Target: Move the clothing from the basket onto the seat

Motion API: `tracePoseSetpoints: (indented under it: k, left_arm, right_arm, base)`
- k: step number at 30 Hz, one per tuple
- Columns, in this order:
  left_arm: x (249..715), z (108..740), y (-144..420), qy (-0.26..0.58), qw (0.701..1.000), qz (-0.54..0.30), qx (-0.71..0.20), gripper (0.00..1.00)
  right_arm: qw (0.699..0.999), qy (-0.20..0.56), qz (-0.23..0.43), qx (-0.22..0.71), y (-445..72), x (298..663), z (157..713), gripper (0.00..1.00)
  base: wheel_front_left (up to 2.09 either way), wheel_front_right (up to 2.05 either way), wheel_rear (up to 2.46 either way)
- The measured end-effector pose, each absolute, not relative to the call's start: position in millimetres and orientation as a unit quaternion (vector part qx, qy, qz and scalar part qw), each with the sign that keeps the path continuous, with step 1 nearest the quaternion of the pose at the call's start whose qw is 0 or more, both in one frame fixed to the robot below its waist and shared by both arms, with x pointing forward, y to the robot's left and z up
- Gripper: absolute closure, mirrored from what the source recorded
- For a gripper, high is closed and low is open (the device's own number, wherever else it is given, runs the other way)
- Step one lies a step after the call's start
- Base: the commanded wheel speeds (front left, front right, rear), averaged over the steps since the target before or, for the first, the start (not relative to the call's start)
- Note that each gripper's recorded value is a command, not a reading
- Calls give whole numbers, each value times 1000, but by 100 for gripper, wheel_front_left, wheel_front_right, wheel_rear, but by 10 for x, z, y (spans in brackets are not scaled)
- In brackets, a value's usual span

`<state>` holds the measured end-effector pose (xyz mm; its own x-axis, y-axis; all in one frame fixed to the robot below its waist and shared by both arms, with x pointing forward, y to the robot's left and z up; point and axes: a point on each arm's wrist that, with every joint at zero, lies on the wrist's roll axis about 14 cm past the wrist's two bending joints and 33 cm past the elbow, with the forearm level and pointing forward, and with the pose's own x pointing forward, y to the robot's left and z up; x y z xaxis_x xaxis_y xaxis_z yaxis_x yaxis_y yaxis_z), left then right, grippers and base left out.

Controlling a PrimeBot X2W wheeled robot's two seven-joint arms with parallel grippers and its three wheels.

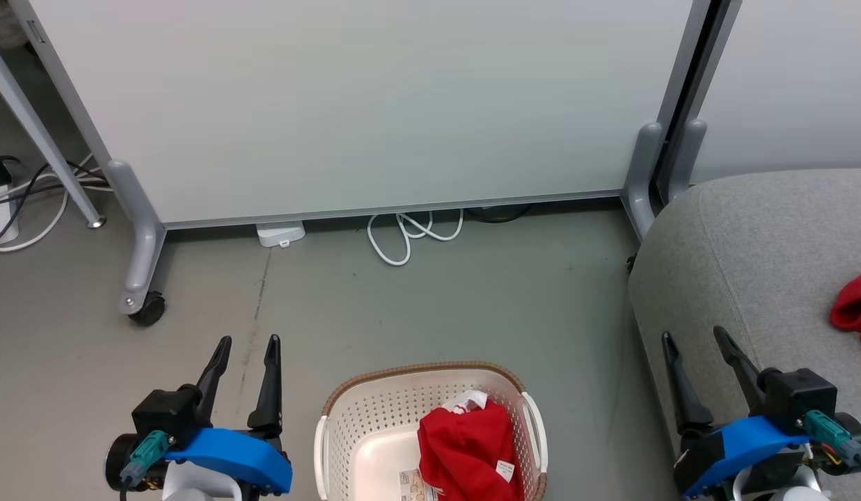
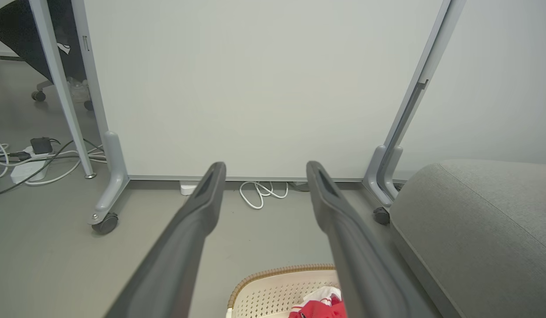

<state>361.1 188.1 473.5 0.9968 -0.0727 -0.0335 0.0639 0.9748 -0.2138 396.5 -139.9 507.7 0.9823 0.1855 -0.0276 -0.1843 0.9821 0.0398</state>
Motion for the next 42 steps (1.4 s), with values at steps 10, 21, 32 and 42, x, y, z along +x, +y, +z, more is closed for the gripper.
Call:
tracePoseSetpoints:
  k: [10,21,32,42]
  left_arm:
    - [3624,4716,1860,24,993,-36,-108,0]
    - [3654,4675,1810,31,993,-44,-105,0]
    - [3800,4547,1624,53,991,-73,-100,0]
    - [4054,4193,1296,108,982,-130,-84,0]
  right_arm:
    - [995,23,95,21,-1379,3954,5027,0]
    - [995,30,92,24,-1396,3947,4976,0]
    - [995,38,91,27,-1400,4021,4903,0]
    - [994,52,87,29,-1427,4191,4760,0]
  base:
    - [0,0,0]
    - [0,0,0]
    - [0,0,0]
    - [0,0,0]
